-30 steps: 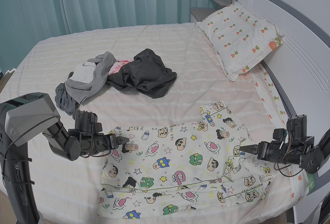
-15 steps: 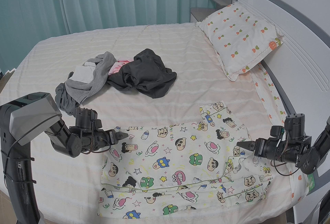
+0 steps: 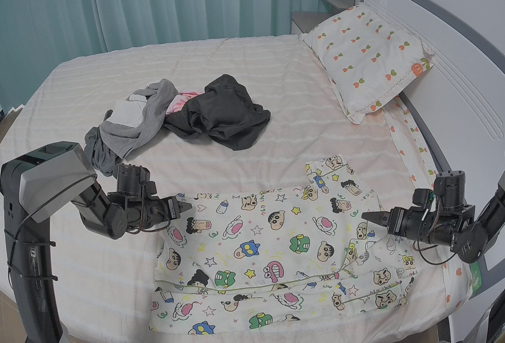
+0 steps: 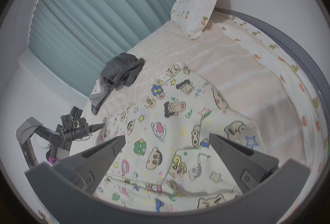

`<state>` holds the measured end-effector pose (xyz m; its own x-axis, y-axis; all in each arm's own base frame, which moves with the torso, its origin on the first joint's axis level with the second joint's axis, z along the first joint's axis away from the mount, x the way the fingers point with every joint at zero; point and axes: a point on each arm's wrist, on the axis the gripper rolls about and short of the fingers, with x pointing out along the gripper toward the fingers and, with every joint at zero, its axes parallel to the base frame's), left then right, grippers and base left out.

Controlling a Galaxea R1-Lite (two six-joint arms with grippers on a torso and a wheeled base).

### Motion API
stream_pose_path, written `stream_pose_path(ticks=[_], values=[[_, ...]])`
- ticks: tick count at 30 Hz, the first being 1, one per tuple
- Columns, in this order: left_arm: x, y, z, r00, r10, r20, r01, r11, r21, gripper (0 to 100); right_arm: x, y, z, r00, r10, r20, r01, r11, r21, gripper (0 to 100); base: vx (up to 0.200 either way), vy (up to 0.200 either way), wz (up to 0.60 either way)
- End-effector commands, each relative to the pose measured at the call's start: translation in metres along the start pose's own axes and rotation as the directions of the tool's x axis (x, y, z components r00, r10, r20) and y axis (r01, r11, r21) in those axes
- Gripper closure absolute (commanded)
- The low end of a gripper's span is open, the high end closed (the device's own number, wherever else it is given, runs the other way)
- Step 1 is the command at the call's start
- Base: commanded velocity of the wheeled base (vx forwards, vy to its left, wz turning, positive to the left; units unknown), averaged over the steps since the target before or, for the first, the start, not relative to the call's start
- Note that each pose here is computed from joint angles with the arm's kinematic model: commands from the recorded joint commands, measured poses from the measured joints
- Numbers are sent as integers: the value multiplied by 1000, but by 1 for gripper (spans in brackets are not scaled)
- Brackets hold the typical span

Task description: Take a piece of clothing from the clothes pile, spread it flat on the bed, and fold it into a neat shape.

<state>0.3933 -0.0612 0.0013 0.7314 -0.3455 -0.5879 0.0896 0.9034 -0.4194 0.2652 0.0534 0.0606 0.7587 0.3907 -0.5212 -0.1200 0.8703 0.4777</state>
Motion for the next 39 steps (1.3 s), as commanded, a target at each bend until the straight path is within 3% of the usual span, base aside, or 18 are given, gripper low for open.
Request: stream_pose_path(ticks=[1,6,9,12,17,22,39], values=[[0,-1,-2,1000,-2,-3,2,1000,1,100,13,-7,21,999,-12,51,12,1000,7,0,0,0,0],[-7,-3,2,1000,-2,10,2,1000,-1,100,39,-20,43,998,-64,20,64,998,24,0,0,0,0],[-19,-8,7,1000,-9,29,9,1000,-23,100,71,-40,68,993,-115,-16,115,993,-30,0,0,0,0],[-23,-11,7,999,-9,32,10,1000,-27,100,89,-46,75,991,-129,-46,127,991,-49,0,0,0,0],[-28,-17,5,996,61,60,-59,998,-26,100,127,-55,91,987,-139,-79,132,987,-94,0,0,0,0],[-36,-19,6,996,60,66,-58,998,-28,100,149,-59,99,981,-151,-125,138,985,-102,0,0,0,0],[-41,-13,1,996,77,51,-73,995,-74,100,178,-64,107,981,-131,-141,117,988,-103,0,0,0,0]])
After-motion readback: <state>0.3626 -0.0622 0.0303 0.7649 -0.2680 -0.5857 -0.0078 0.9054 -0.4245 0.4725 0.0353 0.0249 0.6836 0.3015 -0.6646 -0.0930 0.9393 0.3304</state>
